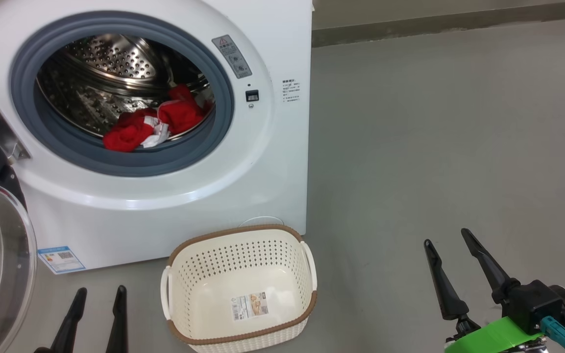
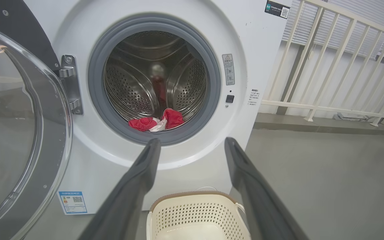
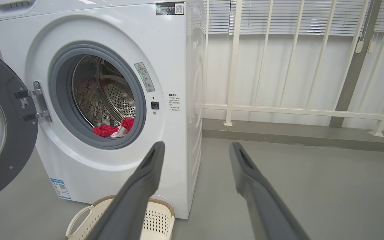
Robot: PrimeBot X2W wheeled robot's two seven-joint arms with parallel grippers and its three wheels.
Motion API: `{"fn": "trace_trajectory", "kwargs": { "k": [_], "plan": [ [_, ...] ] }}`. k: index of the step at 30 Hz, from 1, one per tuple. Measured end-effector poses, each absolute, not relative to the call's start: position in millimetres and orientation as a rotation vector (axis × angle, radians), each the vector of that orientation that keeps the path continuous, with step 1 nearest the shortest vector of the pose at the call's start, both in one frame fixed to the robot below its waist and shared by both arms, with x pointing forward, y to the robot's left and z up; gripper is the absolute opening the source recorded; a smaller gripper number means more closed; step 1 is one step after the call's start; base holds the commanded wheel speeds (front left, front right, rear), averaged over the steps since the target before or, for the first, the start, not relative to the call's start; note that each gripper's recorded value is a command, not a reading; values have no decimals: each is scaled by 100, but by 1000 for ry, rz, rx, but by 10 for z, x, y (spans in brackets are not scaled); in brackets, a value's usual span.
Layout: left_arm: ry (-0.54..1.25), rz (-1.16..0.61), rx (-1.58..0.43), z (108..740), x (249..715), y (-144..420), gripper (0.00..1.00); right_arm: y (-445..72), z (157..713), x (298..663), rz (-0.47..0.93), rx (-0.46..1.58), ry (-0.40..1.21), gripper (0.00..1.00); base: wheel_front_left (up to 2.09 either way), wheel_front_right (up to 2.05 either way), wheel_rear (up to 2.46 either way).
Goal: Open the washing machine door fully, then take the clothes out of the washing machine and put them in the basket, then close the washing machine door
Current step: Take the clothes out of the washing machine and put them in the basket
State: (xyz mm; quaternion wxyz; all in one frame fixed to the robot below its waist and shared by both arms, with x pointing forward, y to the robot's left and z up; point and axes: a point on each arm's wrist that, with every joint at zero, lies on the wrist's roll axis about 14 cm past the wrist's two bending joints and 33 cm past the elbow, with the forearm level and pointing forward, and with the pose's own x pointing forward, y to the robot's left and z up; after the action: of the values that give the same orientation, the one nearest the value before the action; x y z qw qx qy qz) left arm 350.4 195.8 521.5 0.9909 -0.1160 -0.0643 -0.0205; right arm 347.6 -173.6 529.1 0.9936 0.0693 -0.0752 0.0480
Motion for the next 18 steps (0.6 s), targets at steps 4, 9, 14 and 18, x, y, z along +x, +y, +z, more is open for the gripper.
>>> {"fn": "trace_trajectory", "kwargs": {
  "k": [4,9,14,18],
  "plan": [
    [-124,-37,-221,5198,3502,1965,100,-1731,5282,3481,97,139,-148,100,0,0,0],
    [-124,-25,-208,5195,3493,1996,100,-1724,5282,3483,100,139,-148,100,0,0,0],
    [-114,3,-192,5155,3480,2048,100,-1718,5276,3483,103,137,-145,100,38,-38,0],
    [-105,13,-187,5123,3470,2061,100,-1714,5277,3484,106,135,-145,100,89,-89,0]
  ]
}}
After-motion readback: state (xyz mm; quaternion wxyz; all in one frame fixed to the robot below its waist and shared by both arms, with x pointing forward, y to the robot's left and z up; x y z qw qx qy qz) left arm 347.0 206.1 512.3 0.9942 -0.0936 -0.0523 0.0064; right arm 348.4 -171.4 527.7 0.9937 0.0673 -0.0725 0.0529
